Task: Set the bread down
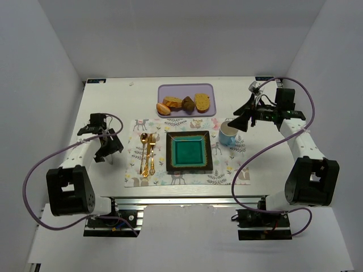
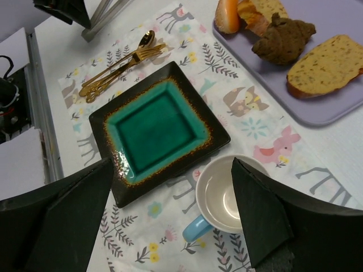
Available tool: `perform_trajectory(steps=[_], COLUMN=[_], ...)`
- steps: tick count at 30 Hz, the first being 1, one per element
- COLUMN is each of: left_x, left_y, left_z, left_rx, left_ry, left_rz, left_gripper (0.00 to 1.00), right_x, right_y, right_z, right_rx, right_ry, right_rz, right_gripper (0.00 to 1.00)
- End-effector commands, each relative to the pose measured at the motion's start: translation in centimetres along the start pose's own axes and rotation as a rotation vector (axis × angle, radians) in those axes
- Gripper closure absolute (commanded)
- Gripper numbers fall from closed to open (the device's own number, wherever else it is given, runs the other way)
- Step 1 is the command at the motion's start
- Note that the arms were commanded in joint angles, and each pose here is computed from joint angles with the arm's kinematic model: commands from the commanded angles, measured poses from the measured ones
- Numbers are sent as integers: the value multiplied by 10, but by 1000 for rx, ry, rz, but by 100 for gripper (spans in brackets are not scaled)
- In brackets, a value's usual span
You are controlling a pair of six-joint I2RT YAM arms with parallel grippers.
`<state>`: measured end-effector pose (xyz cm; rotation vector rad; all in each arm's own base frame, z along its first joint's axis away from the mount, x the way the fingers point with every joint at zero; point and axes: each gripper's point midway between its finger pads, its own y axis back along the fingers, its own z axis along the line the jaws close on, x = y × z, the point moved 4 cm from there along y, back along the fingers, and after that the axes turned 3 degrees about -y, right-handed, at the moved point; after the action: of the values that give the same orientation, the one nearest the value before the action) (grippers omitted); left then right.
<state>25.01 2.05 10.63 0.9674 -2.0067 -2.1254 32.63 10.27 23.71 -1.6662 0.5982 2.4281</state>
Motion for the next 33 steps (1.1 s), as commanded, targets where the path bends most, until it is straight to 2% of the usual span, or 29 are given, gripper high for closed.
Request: perform_trajectory(steps=[1, 8, 17, 21, 22, 24, 25, 27, 28, 29, 33], left_x=[-14, -21, -47, -54, -55, -55, -53, -53, -52, -53, -70], left_y=[-2, -45, -80, -89, -92, -94, -95, -95, -92, -89, -61], left_z=[9, 22, 28, 24, 22, 20, 20, 19, 16, 15, -5], left_rx=[-69, -137, -97, -54, -47, -29, -27, -13, 7, 19, 153], left_ry=[-78, -141, -121, -105, -104, -98, -96, -85, -82, -75, -53], left_rz=[-23, 64, 50, 47, 53, 54, 58, 42, 34, 23, -68], left_gripper=[12, 11, 15, 27, 35, 42, 50, 58, 63, 75, 95], right_x=[1, -4, -6, -3, -3, -1, -1, -2, -1, -1, -1], right_y=[3, 1, 1, 1, 2, 1, 1, 1, 1, 1, 1], right_z=[13, 9, 9, 9, 10, 9, 9, 9, 9, 9, 8], right_rx=[-41, -42, -39, -30, -28, -26, -26, -25, -24, -25, -24], right_ry=[6, -10, -34, -46, -46, -54, -56, -55, -56, -57, -57], right_rz=[-10, -23, -30, -24, -24, -20, -19, -19, -18, -16, -13], right_gripper=[11, 11, 11, 11, 11, 11, 11, 11, 11, 11, 11])
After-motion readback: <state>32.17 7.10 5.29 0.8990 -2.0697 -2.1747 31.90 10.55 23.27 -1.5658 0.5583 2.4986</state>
